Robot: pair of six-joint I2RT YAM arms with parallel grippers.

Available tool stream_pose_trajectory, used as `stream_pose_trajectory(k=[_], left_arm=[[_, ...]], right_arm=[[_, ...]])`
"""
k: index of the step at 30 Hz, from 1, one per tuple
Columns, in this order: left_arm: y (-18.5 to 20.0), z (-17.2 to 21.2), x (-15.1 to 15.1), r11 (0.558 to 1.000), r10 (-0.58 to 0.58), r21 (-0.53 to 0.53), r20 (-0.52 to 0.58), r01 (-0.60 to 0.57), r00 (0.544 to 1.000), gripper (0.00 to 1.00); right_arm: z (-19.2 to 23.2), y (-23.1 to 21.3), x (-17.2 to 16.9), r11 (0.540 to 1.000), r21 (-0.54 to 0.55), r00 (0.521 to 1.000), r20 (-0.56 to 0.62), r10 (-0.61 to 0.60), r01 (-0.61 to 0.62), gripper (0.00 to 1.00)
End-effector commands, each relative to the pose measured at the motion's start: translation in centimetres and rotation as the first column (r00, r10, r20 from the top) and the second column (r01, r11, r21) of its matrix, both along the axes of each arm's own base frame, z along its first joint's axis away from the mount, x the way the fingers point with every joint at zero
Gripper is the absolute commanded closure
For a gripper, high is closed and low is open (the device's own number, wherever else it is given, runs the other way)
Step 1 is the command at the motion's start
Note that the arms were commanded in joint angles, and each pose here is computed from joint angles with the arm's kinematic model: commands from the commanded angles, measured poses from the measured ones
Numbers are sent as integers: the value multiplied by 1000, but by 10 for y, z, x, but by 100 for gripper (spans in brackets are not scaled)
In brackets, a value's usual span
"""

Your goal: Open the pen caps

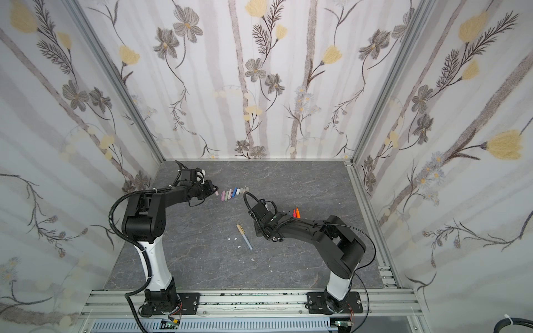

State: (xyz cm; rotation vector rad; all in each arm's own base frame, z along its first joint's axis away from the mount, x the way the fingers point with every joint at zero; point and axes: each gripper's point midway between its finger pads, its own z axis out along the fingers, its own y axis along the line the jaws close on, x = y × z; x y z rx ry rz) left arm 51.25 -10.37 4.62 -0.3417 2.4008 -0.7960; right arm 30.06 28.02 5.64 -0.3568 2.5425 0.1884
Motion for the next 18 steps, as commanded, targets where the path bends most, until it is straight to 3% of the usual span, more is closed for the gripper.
stream_pose_trajectory(k=[1,6,18], left_arm=[[-5,-2,3,1000,-23,-21,21,23,1000,91],[-9,-7,1,999,-40,-31,10,40,999,90],[-8,-24,-19,998,-59,-8,-45,59,997,74]], right_arm=[[28,2,8,999,36,997,77,-10,7,65],[47,15,5,993,108,995,95,42,-52,60],[19,70,-27,956,156,968,16,249,-248,50]])
